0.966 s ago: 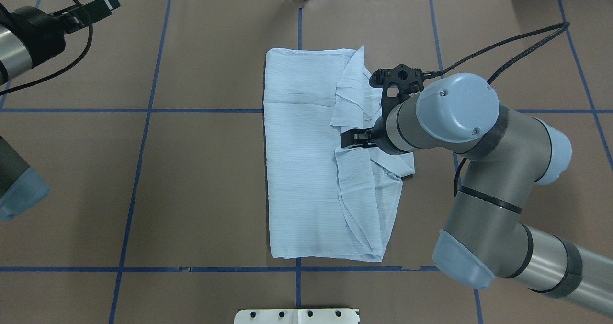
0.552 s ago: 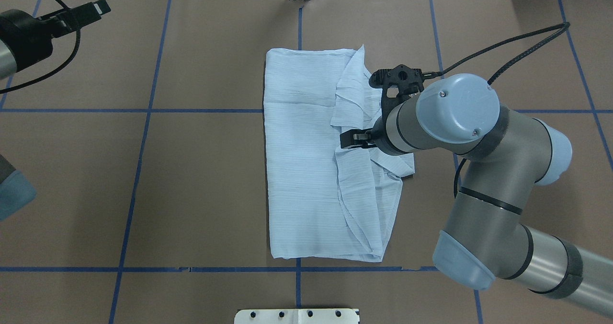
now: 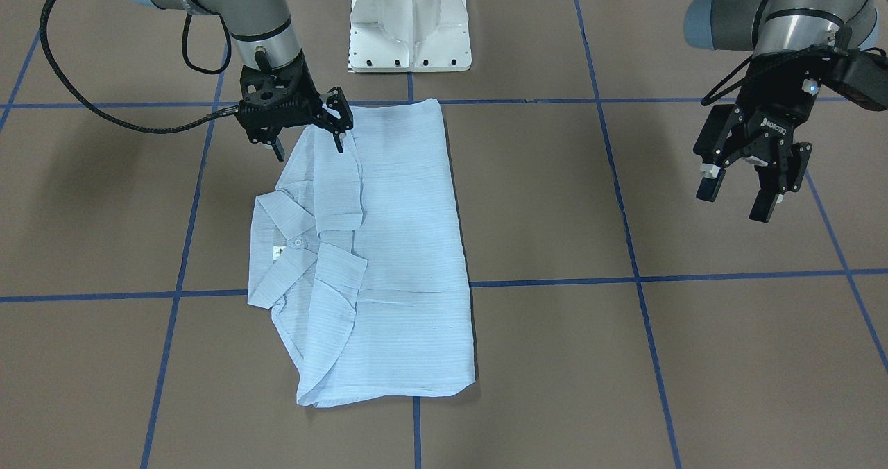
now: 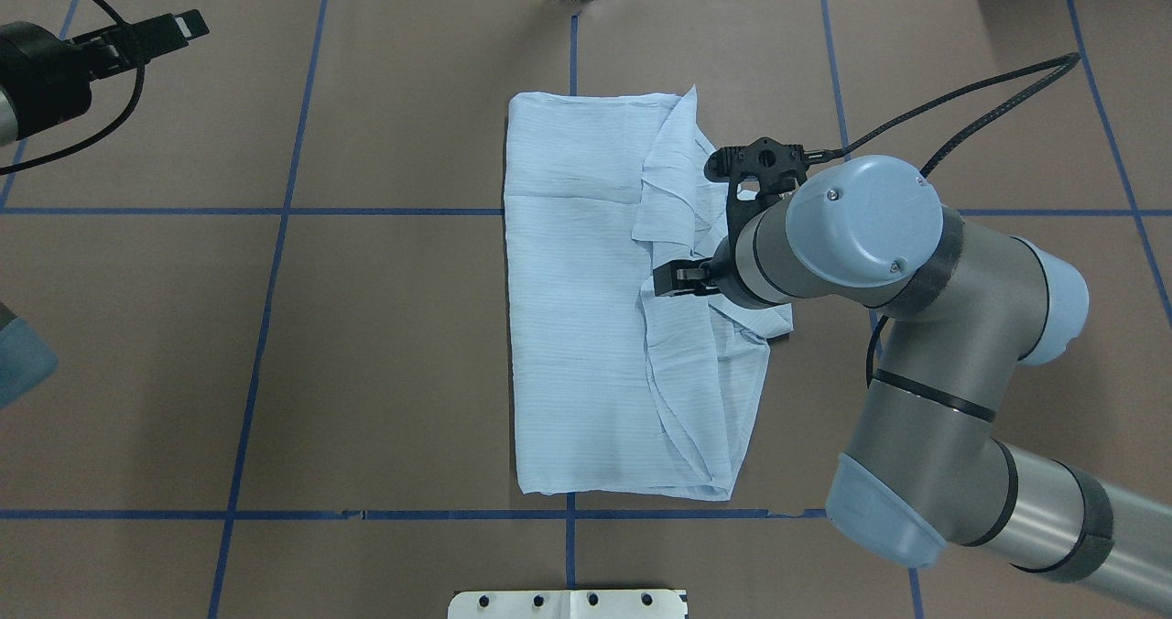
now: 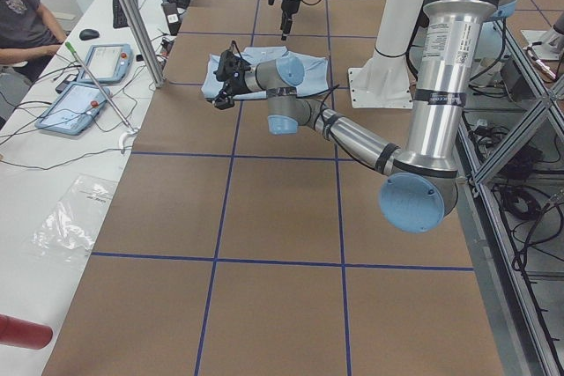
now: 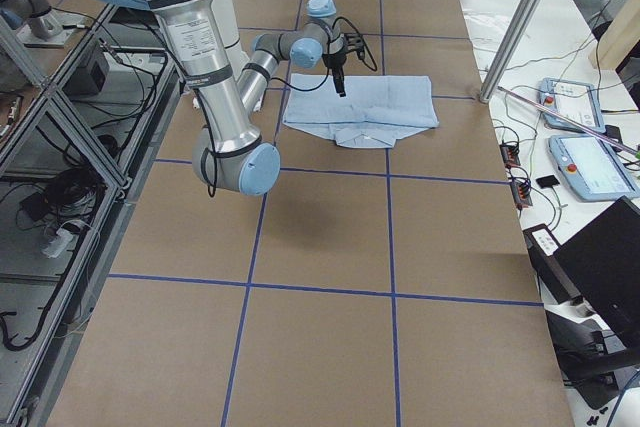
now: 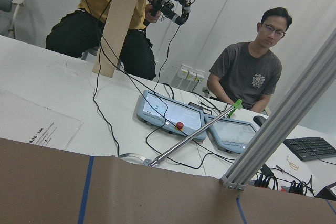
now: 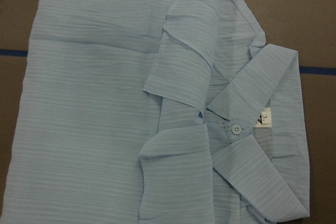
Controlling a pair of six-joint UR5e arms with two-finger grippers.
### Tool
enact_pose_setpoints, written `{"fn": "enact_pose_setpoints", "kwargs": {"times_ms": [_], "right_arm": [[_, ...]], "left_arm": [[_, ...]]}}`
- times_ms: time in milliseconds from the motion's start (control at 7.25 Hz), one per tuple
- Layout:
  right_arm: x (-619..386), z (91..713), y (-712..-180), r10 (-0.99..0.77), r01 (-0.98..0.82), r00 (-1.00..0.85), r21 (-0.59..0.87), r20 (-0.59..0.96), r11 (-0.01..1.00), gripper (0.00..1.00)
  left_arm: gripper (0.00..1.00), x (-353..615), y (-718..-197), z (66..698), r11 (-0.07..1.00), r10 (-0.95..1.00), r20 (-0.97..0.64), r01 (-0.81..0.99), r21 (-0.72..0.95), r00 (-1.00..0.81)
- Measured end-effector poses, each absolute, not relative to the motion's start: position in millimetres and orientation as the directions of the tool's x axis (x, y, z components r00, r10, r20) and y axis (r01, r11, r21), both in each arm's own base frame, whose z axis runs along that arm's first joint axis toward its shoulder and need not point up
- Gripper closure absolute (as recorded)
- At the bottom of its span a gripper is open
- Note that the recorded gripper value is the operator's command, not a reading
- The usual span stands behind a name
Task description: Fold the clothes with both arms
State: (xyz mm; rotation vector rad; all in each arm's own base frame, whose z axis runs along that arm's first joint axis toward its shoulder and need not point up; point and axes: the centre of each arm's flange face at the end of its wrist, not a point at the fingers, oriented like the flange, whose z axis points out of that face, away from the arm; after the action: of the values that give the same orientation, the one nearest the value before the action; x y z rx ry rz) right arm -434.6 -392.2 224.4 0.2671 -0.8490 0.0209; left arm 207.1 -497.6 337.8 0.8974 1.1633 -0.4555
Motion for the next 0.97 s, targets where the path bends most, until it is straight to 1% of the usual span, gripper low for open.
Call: {"fn": "enact_pose_setpoints", "kwargs": {"times_ms": [414,690,966], "right_arm": [[-473.9,238.8,-355.0,-0.132,-0.060,0.696,0.239,0.706,0.969,0.00],[-502.1,254.9,-325.1,-0.164,-0.018,0.731,0.259,0.663,0.966,0.00],[-513.1,265.1,-308.9,-0.181,0.017,0.756,0.258,0.629,0.966,0.00]], "left_arm": [[0.00,220.4,-496.6,354.1,0.657,0.088,-0.914,0.667,0.352,0.396],[0.00,241.3,-483.7,365.1,0.729,0.092,-0.914,0.598,0.333,0.396],[0.00,276.2,-469.5,380.3,0.786,0.088,-0.918,0.539,0.303,0.388]]}}
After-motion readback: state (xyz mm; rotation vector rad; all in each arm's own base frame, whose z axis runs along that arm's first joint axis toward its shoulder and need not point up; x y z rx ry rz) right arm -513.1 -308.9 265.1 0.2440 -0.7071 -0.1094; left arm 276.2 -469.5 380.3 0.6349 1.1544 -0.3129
